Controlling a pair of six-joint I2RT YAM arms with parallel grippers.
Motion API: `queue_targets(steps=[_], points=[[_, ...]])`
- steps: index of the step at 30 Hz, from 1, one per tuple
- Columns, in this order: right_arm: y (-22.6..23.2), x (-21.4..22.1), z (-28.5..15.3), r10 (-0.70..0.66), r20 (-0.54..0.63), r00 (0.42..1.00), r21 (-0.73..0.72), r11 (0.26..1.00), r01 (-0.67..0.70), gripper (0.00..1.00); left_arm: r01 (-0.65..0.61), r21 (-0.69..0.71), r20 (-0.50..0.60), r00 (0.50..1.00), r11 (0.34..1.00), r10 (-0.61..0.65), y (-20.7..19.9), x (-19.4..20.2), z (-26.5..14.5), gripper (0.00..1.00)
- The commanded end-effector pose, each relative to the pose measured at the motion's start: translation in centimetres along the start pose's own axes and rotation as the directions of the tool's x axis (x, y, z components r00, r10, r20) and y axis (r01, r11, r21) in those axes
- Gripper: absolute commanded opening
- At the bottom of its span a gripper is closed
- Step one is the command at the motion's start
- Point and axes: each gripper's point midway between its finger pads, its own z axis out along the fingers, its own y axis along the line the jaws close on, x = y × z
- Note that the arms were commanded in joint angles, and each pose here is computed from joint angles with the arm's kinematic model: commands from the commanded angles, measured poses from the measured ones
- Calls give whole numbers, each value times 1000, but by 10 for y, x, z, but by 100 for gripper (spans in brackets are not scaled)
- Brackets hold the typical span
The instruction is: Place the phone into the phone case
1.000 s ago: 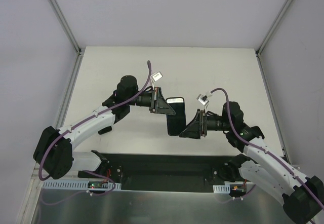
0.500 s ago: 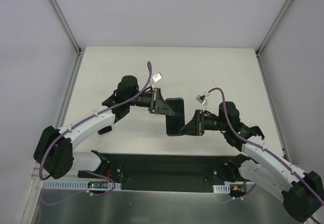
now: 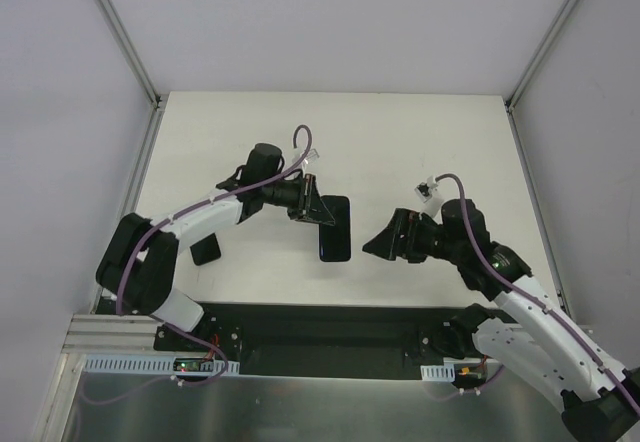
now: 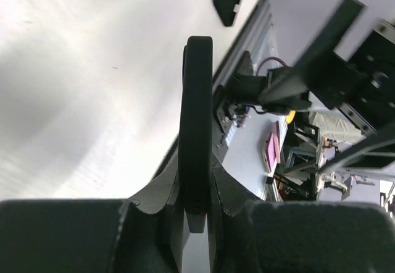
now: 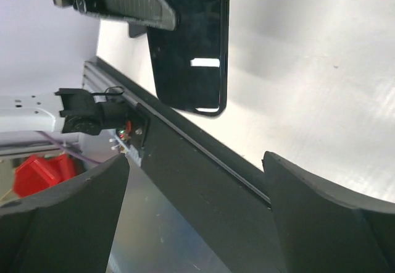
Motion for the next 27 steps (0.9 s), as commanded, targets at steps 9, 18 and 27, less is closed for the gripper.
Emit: queue_targets(steps=[9,18,27], points=[[11,-32,-8,-157,96,983,16,988,156,91,-288,327,-112,934,900,340,-71,8,-14,0],[57,-49,-5,-168,27,985,-263,950,169,88,-271,421,-172,913,866,369,-73,44,-31,0],[76,-54,1,-193,-7,981,-368,913,177,77,-268,420,-178,913,867,368,-71,48,-30,0]])
